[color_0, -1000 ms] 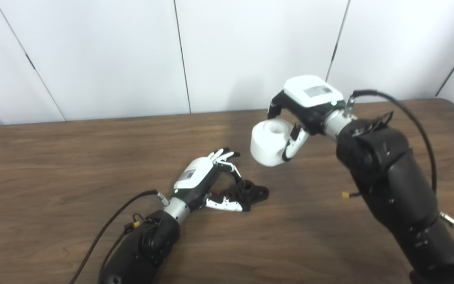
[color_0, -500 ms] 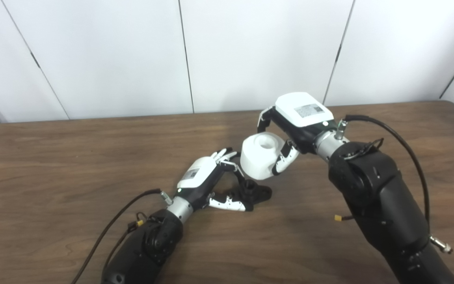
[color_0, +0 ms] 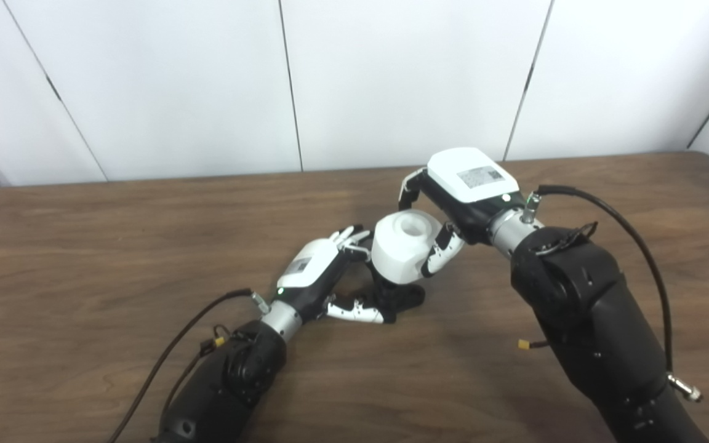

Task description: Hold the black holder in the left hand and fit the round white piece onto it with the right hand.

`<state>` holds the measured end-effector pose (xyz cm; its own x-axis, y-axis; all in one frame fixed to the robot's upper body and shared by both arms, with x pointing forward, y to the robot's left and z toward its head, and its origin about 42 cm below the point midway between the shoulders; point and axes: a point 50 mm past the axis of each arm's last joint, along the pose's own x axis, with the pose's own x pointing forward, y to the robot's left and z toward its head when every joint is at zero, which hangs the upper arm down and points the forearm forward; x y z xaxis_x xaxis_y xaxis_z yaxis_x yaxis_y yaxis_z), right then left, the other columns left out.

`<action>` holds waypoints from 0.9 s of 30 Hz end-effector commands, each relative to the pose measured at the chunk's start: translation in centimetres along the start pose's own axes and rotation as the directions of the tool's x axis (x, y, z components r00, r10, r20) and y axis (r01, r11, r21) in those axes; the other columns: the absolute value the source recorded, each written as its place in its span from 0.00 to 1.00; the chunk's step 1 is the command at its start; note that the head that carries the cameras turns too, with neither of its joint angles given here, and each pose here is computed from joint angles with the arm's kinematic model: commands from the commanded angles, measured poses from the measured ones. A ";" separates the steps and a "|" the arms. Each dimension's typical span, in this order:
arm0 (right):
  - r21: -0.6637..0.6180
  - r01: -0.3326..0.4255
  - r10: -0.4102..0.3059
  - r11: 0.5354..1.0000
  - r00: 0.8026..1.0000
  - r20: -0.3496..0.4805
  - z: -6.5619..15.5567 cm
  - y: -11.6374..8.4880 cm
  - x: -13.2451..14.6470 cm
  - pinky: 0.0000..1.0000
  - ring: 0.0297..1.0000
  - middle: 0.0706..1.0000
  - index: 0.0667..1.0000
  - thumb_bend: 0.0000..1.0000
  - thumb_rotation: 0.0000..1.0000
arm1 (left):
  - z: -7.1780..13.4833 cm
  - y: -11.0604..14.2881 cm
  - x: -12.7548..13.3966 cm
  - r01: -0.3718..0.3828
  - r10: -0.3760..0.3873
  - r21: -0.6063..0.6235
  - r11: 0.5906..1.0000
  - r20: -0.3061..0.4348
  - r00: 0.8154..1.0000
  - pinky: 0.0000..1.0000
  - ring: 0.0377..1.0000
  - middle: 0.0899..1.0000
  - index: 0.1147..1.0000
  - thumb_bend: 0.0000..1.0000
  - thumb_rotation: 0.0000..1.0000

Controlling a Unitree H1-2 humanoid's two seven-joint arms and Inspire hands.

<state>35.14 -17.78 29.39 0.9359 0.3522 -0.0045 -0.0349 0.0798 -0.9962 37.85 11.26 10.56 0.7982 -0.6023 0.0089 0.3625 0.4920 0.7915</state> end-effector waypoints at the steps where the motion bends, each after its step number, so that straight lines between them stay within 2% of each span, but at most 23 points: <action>1: -0.026 0.072 -0.071 0.997 0.997 0.036 0.6 -1.4 -0.2 0.70 0.75 0.66 0.44 0.53 0.14 | -0.6 -5.0 -1.6 0.186 -0.187 -0.018 0.982 -0.101 0.977 1.00 1.00 0.92 0.41 0.52 0.06; 6: -0.014 0.052 -0.052 0.999 0.998 0.037 1.0 -0.8 -0.3 0.66 0.76 0.67 0.44 0.53 0.14 | -0.5 -4.9 -1.6 0.183 -0.185 -0.026 0.983 -0.102 0.977 1.00 1.00 0.92 0.41 0.52 0.06; 14: -0.030 0.020 -0.018 0.999 0.998 0.067 1.4 0.4 -0.6 0.69 0.75 0.68 0.44 0.53 0.14 | -0.2 -4.9 -1.5 0.190 -0.191 -0.016 0.982 -0.106 0.976 1.00 1.00 0.92 0.41 0.52 0.06; 27: -0.030 -0.023 0.025 0.999 0.997 0.066 1.5 1.6 -0.5 0.72 0.76 0.67 0.44 0.53 0.14 | 0.3 -5.0 -1.3 0.187 -0.187 -0.019 0.982 -0.096 0.978 1.00 1.00 0.92 0.41 0.52 0.06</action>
<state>33.95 -16.56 27.41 0.9164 0.3984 -0.0382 -0.0680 0.0610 -0.9958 37.45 10.69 10.73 0.8049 -0.5934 -0.0017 0.3642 0.4917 0.7909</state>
